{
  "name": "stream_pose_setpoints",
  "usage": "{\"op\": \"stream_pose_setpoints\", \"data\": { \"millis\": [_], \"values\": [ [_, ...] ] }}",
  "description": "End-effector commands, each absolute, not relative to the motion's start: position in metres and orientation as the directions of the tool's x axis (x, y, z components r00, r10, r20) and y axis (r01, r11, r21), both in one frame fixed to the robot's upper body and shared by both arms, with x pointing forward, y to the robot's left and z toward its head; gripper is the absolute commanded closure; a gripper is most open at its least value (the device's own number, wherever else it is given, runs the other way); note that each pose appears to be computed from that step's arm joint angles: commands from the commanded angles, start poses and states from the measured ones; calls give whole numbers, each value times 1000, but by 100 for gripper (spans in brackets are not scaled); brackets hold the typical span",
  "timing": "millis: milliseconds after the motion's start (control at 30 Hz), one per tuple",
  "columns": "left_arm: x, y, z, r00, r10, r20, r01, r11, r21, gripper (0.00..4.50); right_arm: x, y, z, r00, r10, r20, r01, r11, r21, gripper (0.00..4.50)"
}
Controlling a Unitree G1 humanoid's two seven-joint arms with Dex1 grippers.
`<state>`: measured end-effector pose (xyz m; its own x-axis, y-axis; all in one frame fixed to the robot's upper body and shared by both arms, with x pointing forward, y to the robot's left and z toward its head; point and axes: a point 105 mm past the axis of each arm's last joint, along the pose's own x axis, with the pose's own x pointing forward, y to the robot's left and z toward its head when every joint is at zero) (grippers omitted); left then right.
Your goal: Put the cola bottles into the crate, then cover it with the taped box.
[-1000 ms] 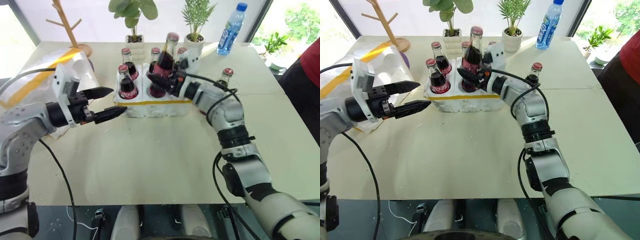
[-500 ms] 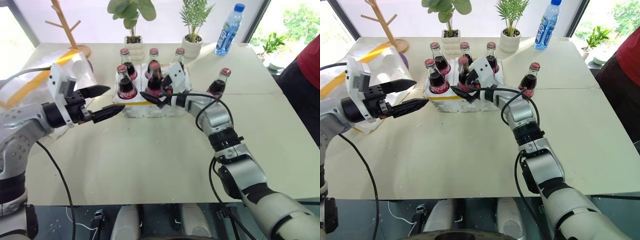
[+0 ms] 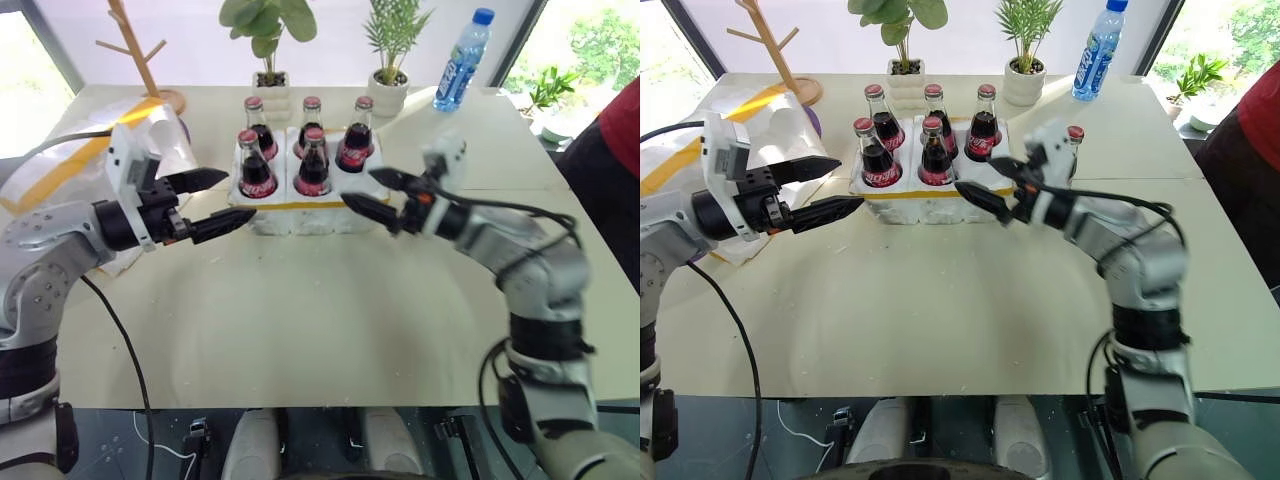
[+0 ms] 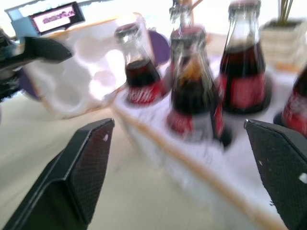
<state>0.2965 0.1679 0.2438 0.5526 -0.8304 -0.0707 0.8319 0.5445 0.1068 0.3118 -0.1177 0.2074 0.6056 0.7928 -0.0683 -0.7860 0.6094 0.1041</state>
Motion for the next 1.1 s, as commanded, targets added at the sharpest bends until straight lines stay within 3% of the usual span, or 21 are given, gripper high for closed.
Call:
{"op": "stream_pose_setpoints", "data": {
  "millis": [33, 133, 233, 300, 600, 1100],
  "values": [
    [296, 165, 254, 525, -849, -59, 845, 512, 154, 0, 292, -145, 209, 682, 723, -108, -724, 689, 42, 6],
    [296, 158, 252, 487, -871, -63, 868, 475, 143, 0, 294, -182, 203, 818, 564, -116, -565, 825, 23, 6],
    [297, 153, 249, 462, -884, -73, 882, 449, 143, 0, 298, -205, 197, 886, 447, -122, -460, 880, -115, 6],
    [297, 148, 249, 446, -892, -70, 890, 433, 140, 0, 304, -214, 197, 911, 405, -79, -412, 905, -107, 6],
    [301, 144, 255, 433, -900, -47, 897, 425, 120, 0, 338, -219, 195, 927, 375, -1, -374, 926, -52, 6],
    [300, 151, 258, 464, -884, -51, 880, 453, 144, 0, 409, -200, 177, 931, 366, -12, -365, 930, 37, 6]
  ]
}}
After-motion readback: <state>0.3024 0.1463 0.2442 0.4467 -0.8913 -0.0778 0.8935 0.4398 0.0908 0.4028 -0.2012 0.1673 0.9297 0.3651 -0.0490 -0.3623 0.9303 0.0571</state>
